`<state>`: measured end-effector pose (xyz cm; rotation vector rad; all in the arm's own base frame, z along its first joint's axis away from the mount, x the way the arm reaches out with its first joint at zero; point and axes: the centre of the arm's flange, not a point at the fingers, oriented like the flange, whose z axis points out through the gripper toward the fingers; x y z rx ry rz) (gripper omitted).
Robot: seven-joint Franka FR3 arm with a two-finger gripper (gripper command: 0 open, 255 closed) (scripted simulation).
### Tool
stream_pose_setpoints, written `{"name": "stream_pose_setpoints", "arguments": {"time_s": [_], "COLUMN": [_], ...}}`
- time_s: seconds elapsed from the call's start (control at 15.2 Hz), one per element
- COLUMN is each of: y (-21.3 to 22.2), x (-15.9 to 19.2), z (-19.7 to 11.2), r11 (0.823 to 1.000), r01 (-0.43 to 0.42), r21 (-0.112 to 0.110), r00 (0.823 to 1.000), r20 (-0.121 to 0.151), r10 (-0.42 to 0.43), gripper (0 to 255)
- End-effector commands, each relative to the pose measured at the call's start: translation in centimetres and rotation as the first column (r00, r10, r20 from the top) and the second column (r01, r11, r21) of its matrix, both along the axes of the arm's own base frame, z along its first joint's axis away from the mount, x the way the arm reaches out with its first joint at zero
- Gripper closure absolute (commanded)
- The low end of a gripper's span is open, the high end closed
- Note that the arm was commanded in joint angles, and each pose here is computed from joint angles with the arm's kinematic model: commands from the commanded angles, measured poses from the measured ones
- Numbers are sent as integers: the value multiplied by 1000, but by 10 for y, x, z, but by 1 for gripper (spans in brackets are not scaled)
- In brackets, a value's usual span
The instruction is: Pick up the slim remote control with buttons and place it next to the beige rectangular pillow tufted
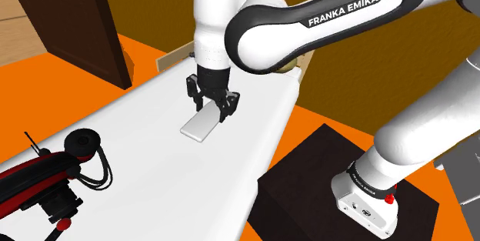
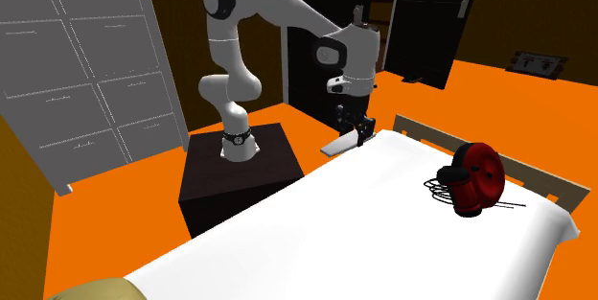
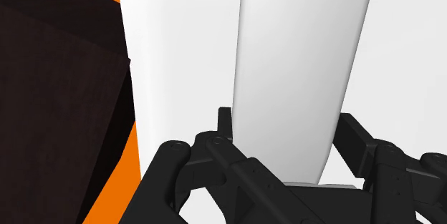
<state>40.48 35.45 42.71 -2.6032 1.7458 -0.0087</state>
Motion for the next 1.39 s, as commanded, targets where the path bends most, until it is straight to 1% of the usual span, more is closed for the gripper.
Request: {"name": "stream_pose_setpoints", "arguments": {"time_s": [0.0,1.32], "y": [-18,-273], "x": [5,74], "z": [3,4], "r11": [1000,1000], "r01": [-2,-2], "r21": [1,1], "r00": [1000,1000], "r20": [-1,-1], "r10": [2,2], "gripper": [255,255]}}
